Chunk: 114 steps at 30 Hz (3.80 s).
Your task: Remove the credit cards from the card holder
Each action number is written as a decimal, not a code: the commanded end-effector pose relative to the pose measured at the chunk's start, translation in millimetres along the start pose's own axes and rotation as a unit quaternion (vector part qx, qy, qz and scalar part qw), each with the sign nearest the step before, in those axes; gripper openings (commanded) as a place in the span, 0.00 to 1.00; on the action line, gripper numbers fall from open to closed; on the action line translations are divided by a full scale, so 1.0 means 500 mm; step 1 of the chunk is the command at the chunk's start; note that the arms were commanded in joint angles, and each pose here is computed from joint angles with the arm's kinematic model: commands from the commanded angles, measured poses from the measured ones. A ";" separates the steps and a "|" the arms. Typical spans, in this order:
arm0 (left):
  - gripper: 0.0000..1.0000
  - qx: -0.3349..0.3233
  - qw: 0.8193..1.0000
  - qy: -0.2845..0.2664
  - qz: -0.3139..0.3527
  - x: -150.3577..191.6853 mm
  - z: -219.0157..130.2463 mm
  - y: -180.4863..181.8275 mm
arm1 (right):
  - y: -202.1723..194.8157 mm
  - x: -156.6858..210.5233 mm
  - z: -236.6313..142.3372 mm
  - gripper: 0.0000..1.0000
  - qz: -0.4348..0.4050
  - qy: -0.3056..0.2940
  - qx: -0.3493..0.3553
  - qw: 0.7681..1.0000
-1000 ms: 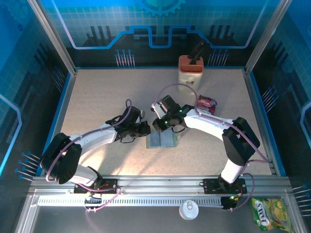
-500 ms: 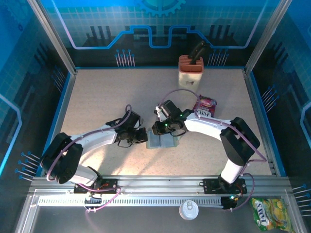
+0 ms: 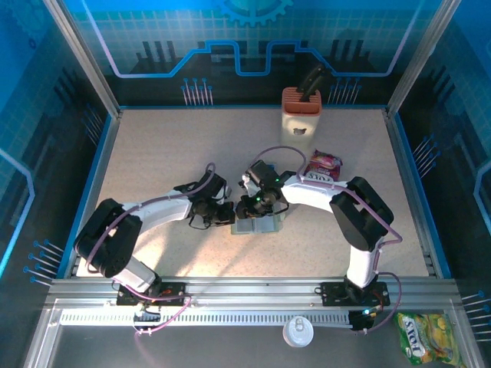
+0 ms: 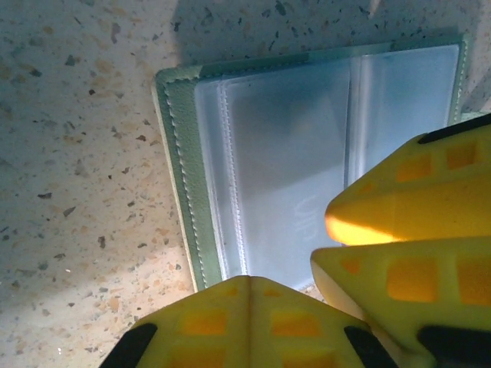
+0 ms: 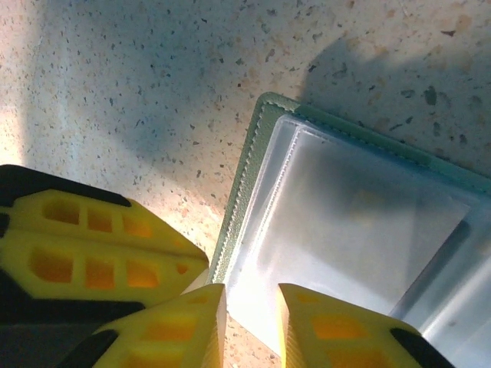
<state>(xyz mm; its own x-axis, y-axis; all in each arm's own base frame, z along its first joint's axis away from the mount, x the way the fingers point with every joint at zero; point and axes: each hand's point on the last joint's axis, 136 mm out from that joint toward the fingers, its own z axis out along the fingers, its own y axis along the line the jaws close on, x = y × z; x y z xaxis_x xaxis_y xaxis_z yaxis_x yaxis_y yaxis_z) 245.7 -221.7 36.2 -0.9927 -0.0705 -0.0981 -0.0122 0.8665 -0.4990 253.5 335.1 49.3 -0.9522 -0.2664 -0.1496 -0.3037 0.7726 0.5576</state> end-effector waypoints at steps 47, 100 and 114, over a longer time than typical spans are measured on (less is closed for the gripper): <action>0.00 -0.034 0.997 0.029 -0.061 0.015 0.034 0.059 | -0.094 0.039 0.007 0.24 0.100 0.032 0.006 0.994; 0.14 0.071 0.992 0.021 -0.104 -0.029 0.026 -0.042 | -0.098 0.049 0.007 0.24 0.110 0.016 -0.053 0.992; 0.16 0.073 0.991 0.018 -0.114 -0.022 0.035 -0.033 | -0.096 0.057 0.014 0.24 0.120 0.018 -0.070 0.990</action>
<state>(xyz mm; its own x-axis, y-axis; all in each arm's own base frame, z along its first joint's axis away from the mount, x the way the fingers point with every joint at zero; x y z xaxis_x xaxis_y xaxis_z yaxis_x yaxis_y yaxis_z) 261.4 -242.1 32.7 -0.9732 -0.2274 0.0332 -0.1995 0.7643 -0.6133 251.6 303.5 22.6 -0.9923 -0.1203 -0.0304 -0.1074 0.7102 0.6958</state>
